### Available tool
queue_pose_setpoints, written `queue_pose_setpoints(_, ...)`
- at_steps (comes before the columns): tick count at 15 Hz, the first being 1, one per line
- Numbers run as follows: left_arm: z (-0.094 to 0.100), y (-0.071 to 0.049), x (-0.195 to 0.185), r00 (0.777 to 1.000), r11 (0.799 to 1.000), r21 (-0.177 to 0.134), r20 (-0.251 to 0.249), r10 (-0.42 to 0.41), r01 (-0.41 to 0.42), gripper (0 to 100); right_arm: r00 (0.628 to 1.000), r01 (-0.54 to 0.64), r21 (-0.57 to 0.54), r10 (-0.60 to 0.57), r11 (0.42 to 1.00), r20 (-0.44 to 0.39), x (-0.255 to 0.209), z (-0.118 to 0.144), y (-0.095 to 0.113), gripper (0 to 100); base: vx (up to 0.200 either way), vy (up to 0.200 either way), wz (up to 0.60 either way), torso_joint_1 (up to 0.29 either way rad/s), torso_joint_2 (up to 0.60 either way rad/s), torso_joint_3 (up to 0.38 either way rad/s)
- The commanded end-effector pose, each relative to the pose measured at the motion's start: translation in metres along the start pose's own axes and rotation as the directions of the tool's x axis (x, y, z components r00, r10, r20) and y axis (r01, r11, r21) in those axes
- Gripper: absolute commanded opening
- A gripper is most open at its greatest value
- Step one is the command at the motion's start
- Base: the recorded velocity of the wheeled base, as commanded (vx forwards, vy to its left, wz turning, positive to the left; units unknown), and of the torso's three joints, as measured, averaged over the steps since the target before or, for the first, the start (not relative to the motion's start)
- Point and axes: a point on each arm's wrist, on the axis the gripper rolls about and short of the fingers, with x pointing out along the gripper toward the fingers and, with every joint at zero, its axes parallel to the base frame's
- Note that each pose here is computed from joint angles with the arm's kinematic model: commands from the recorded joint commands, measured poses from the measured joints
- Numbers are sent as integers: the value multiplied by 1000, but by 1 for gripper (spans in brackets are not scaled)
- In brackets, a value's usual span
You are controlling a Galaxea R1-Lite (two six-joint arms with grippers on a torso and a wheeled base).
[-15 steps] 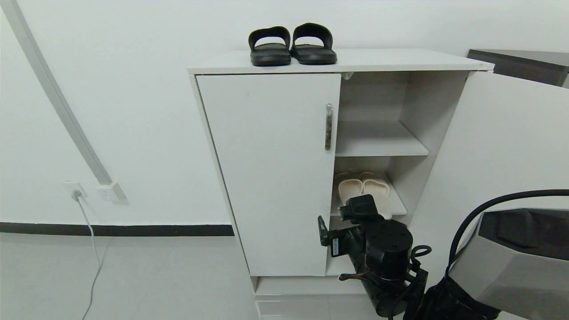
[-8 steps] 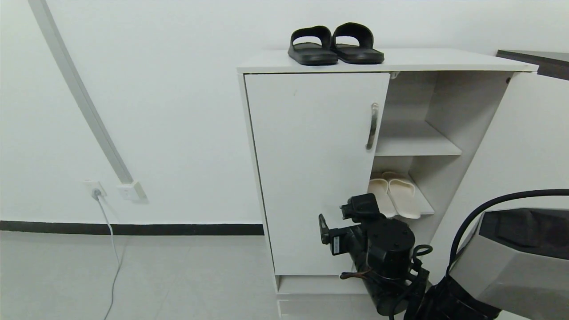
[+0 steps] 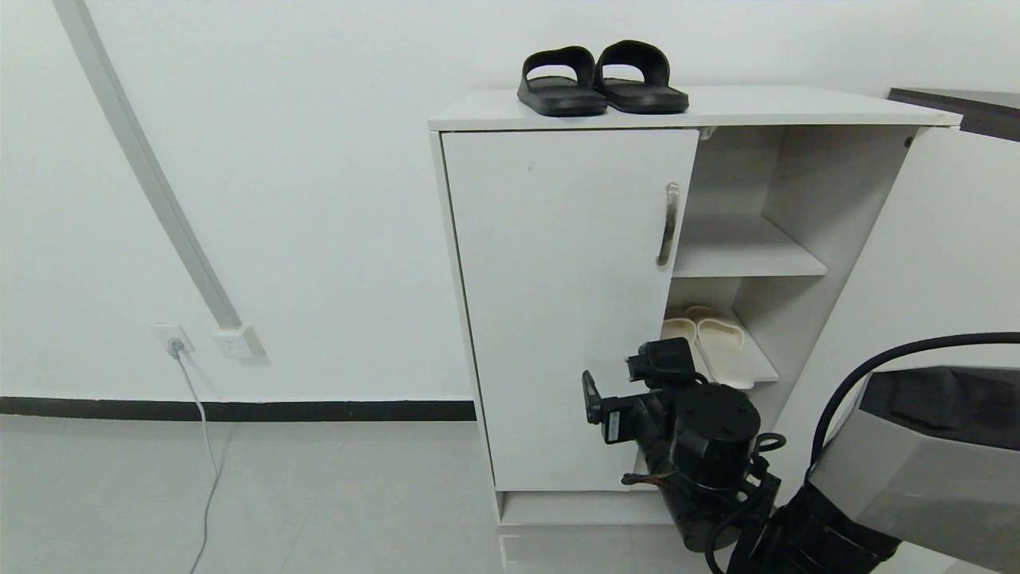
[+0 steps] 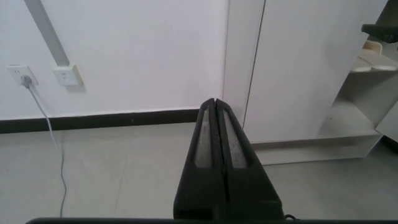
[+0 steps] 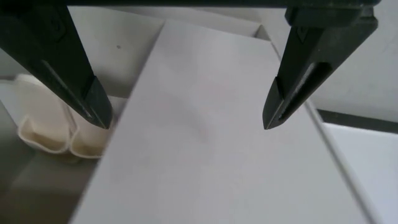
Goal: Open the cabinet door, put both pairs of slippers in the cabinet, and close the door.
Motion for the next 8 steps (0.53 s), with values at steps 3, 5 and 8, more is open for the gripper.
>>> queue_pose_setpoints(3,0,0,0,1000,1000,0,-1,0,0,0,1000,-9,-5,9,1000,-5,-2,1,-2,100,0,0,0,0,0,0)
queue_pose_setpoints(5,0,0,0,1000,1000,0,-1,0,0,0,1000,-10,-16,10,1000,-5,-2,0,-3,100,0,0,0,0,0,0)
queue_pose_setpoints(8,0,0,0,1000,1000,0,-1,0,0,0,1000,-9,-21,9,1000,-9,-2,-1,-3,100,0,0,0,0,0,0)
